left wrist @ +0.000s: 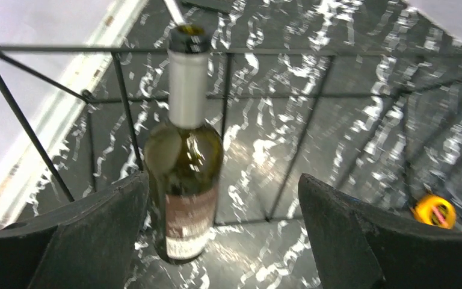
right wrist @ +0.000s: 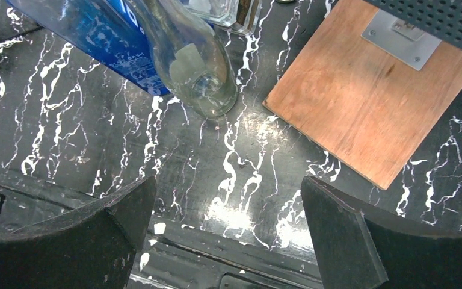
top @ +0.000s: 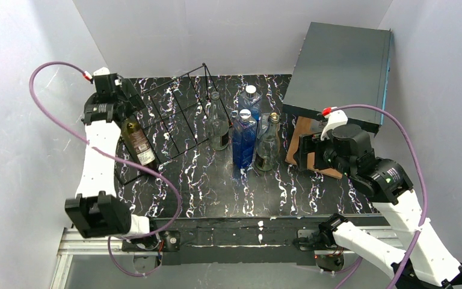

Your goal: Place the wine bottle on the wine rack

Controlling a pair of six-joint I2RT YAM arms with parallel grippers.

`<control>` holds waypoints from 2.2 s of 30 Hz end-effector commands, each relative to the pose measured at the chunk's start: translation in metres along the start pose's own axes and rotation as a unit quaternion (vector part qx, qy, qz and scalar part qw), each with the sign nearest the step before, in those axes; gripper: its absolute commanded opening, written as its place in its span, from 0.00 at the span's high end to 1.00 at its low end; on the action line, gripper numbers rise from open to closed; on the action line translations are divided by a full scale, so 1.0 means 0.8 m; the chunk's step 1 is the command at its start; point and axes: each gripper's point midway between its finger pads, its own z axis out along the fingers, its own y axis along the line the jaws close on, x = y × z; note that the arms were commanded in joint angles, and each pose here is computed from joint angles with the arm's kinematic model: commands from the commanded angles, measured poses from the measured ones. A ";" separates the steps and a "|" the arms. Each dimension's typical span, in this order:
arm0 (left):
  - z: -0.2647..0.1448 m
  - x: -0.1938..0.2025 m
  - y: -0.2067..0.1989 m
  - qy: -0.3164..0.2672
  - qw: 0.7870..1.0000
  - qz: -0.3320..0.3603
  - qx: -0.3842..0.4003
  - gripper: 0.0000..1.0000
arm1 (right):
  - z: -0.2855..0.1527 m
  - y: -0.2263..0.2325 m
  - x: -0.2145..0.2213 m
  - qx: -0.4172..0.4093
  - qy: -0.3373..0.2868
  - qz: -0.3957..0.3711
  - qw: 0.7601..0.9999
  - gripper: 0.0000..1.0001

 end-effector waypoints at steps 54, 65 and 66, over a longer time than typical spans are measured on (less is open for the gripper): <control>-0.170 0.086 -0.329 -0.143 0.874 0.144 0.441 0.30 | -0.016 0.018 -0.012 -0.035 -0.014 0.037 0.999 0.00; -0.139 0.097 -0.351 -0.129 0.878 0.167 0.429 0.41 | -0.021 0.014 -0.012 -0.031 -0.018 0.033 0.999 0.00; -0.138 0.098 -0.352 -0.128 0.879 0.166 0.429 0.43 | -0.021 0.013 -0.011 -0.029 -0.018 0.032 0.999 0.00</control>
